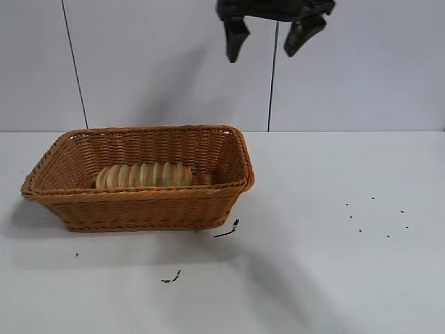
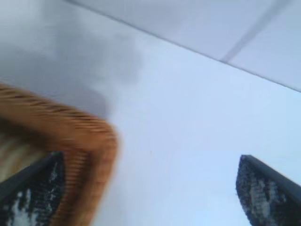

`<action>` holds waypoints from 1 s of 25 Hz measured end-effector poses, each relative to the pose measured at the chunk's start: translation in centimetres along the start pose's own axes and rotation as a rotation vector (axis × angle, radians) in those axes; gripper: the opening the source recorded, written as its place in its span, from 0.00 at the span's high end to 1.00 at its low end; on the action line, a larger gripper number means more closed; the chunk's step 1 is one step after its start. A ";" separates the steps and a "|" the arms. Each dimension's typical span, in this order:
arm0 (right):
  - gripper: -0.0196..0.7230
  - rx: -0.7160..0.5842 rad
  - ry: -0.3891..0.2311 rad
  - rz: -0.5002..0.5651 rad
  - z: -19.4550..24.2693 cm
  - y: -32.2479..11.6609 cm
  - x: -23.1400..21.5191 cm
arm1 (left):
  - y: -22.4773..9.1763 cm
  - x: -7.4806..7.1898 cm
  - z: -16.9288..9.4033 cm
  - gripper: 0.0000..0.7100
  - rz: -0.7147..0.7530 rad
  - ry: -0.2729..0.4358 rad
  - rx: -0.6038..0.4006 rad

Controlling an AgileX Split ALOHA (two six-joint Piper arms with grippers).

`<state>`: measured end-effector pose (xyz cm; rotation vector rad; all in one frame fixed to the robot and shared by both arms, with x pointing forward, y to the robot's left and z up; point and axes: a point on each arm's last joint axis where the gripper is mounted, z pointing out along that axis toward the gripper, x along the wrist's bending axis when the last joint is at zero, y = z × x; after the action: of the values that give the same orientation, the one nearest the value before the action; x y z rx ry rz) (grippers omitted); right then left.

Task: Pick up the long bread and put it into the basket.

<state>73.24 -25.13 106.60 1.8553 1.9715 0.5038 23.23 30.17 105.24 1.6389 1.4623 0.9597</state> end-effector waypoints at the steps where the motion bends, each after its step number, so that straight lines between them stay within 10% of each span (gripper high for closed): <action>1: 0.06 0.009 -0.012 0.018 0.0 -0.1 -1.1 | 0.0 0.0 0.0 0.02 0.000 0.000 0.000; 14: 0.06 0.054 -0.002 0.036 -1.2 -0.5 -2.6 | 0.0 0.0 0.0 0.02 0.000 0.000 0.000; 25: 0.06 0.032 0.008 0.041 -12.3 -5.7 -2.7 | 0.0 0.0 0.0 0.02 0.000 0.000 0.000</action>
<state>62.20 -28.13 114.39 1.9197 1.9615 0.4952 23.23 30.17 105.24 1.6389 1.4623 0.9597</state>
